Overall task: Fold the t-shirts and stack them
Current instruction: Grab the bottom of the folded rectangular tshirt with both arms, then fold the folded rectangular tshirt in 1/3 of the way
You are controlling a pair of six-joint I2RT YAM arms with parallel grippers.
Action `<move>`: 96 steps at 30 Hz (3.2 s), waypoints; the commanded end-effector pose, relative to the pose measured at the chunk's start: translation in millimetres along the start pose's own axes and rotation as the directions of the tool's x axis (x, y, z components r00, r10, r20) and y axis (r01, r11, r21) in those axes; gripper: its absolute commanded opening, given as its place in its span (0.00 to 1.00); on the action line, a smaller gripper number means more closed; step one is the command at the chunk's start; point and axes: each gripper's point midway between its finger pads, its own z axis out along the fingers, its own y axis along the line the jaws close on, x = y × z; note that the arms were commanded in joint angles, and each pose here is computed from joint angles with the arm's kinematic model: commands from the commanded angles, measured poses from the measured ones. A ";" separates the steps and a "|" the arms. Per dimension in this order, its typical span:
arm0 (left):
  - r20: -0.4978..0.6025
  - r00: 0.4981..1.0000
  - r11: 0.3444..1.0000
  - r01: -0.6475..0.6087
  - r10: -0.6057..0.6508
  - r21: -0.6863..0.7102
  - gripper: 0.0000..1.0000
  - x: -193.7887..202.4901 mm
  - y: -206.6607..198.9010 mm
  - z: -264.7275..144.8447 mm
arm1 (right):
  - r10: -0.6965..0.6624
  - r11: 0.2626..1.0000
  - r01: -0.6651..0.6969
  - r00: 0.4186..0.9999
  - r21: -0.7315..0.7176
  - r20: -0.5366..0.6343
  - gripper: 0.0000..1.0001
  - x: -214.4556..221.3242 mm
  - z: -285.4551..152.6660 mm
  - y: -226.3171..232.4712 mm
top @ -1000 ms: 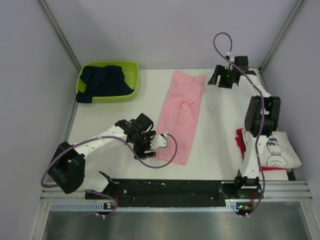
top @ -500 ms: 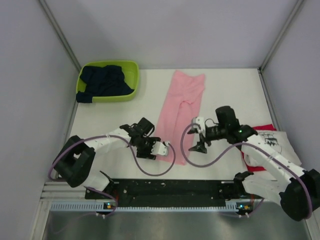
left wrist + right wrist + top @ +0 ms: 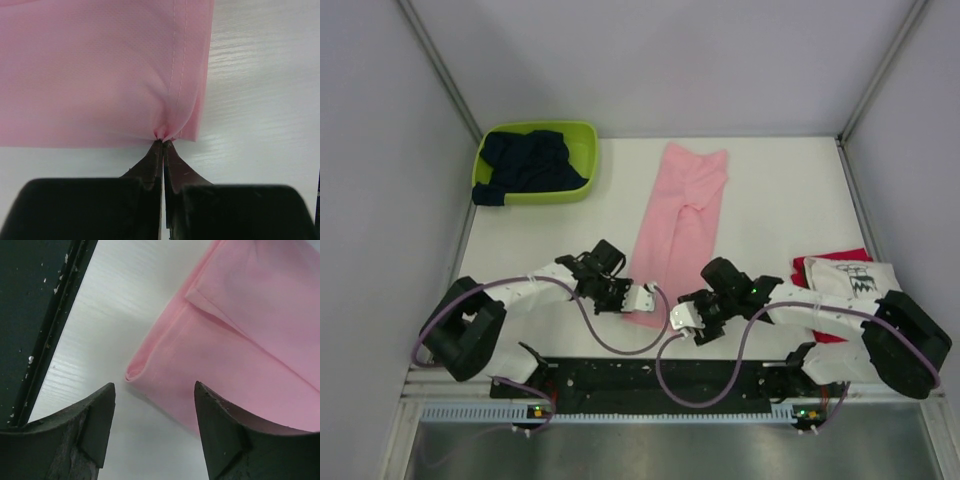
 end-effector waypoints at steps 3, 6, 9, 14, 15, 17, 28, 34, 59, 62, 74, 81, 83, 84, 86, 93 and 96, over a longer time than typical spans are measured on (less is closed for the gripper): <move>0.046 0.997 0.998 0.058 -0.059 0.034 0.00 -8.6 -10.3 -2.0 | -0.125 0.990 0.116 0.986 -0.086 -0.114 0.47 14.5 16.0 13.0; 0.039 0.995 0.993 0.091 -0.094 0.073 0.00 -10.5 -19.2 -6.9 | -0.155 0.974 0.129 0.979 -0.186 -0.136 0.25 16.7 15.9 37.6; 0.034 0.990 0.977 0.126 -0.134 0.174 0.00 -16.4 -42.4 -17.5 | -0.134 0.971 0.100 0.979 -0.216 -0.151 0.00 8.1 9.0 49.0; 0.098 0.985 0.920 0.094 -0.141 0.381 0.00 -57.8 -96.5 -51.0 | -0.078 0.982 0.071 0.997 -0.172 -0.030 0.00 -34.7 -28.0 57.2; 0.131 0.982 0.924 0.076 -0.134 0.375 0.00 -67.1 -96.2 -59.5 | -0.047 0.988 0.046 0.999 -0.150 0.000 0.00 -42.6 -35.4 54.8; 0.156 0.980 0.950 0.071 -0.123 0.304 0.00 -76.5 -82.6 -69.1 | 0.043 0.993 -0.040 0.999 -0.114 0.023 0.00 -47.3 -52.2 43.8; 0.128 0.885 0.878 0.462 -0.448 -0.126 0.00 -91.3 136.1 -94.2 | 0.418 0.845 -0.441 0.898 0.303 0.139 0.00 5.4 -106.2 -138.1; 0.155 0.882 0.863 0.469 -0.445 -0.189 0.00 -94.6 221.6 -90.0 | 0.499 0.758 -0.533 0.845 0.376 0.191 0.00 52.7 -110.2 -194.4; 0.067 0.846 0.738 0.497 -0.528 -0.457 0.60 -36.3 294.8 -62.4 | 0.664 0.445 -0.657 0.698 0.608 0.268 0.23 148.9 -132.0 -278.7; 0.169 0.827 0.662 0.536 -0.537 -0.524 0.64 -37.7 311.8 -104.6 | 0.674 0.285 -0.762 0.590 0.581 0.443 0.35 136.2 -171.7 -303.1; 0.135 0.890 0.875 0.454 -0.436 -0.167 0.54 -75.0 160.3 -60.4 | 0.806 0.038 -0.985 0.129 0.168 0.578 0.41 78.3 -136.7 -217.8; 0.050 0.917 0.896 0.398 -0.396 -0.197 0.56 -47.3 152.6 -10.9 | 0.867 0.002 -0.999 -0.016 -0.037 0.497 0.16 49.0 -79.4 -171.5; -0.008 0.897 0.884 0.433 -0.441 -0.179 0.54 -35.7 146.3 -0.8 | 0.887 -0.118 -0.991 -0.130 -0.056 0.444 0.08 65.1 -59.8 -152.3; -0.027 0.888 0.879 0.450 -0.460 -0.157 0.53 -31.1 139.6 2.6 | 0.890 -0.176 -0.984 -0.176 -0.040 0.421 0.06 74.9 -52.1 -139.3; -0.049 0.884 0.882 0.457 -0.465 -0.111 0.52 -27.1 121.0 4.4 | 0.896 -0.263 -0.964 -0.231 0.036 0.379 0.04 93.4 -44.7 -111.9; -0.076 0.932 0.935 0.355 -0.353 0.007 0.54 -31.4 71.2 -16.3 | 0.883 -0.297 -0.940 -0.203 0.170 0.422 0.09 110.9 -80.4 -119.7; 0.014 0.963 0.964 0.268 -0.268 0.006 0.57 -54.6 72.0 -38.3 | 0.881 -0.139 -0.971 -0.033 0.192 0.472 0.16 81.8 -114.5 -143.7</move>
